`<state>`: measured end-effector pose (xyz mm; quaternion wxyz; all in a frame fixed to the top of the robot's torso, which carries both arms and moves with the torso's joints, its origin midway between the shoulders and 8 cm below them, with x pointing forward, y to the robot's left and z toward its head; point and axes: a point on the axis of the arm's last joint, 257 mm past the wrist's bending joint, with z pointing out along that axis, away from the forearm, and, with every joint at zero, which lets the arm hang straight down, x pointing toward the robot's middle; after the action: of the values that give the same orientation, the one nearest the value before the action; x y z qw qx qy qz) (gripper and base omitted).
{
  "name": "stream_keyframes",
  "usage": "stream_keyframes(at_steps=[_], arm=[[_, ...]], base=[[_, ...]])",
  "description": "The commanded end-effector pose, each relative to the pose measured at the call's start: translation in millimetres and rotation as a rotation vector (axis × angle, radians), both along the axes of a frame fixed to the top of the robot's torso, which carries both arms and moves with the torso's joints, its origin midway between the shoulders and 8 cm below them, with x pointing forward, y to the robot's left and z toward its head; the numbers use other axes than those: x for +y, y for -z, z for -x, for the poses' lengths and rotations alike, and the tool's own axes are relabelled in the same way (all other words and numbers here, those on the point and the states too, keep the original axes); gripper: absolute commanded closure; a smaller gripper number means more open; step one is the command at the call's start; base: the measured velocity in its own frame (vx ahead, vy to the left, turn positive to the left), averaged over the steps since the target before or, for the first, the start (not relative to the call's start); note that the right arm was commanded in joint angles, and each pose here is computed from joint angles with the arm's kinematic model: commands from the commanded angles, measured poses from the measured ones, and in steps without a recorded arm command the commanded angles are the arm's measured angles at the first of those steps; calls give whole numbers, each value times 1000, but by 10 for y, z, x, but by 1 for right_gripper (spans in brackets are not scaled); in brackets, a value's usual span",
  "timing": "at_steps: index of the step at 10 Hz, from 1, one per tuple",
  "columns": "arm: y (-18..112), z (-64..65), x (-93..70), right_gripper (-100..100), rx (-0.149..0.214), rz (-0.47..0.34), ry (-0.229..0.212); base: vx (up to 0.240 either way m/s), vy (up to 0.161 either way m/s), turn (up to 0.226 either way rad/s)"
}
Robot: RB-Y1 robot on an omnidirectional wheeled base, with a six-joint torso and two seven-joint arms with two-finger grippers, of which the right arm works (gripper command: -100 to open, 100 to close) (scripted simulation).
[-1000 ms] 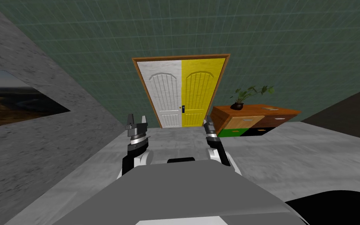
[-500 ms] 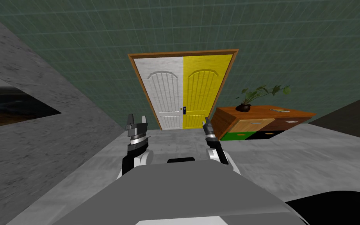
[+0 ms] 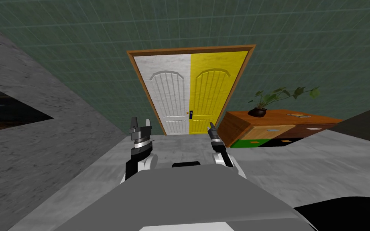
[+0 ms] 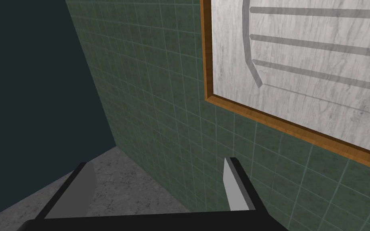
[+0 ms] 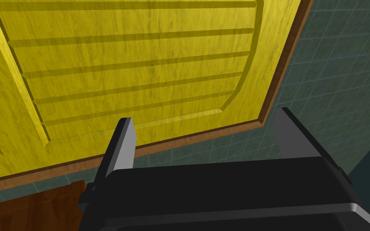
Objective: Pull the door open
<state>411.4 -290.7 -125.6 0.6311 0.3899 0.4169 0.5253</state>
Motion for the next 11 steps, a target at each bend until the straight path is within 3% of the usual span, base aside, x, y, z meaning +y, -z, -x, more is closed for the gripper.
stream_keyframes(at_steps=[1, 5, 8, 11], arm=[[101, -36, -9, -100, 19, -6, -5], [469, -119, -82, -100, 95, -29, -19], [653, -151, -123, -100, 132, -42, -23], [916, -187, -186, -100, 186, -64, -27]], base=[[140, 55, 1], [176, 39, 9], [171, 49, 6], [170, 56, 10]])
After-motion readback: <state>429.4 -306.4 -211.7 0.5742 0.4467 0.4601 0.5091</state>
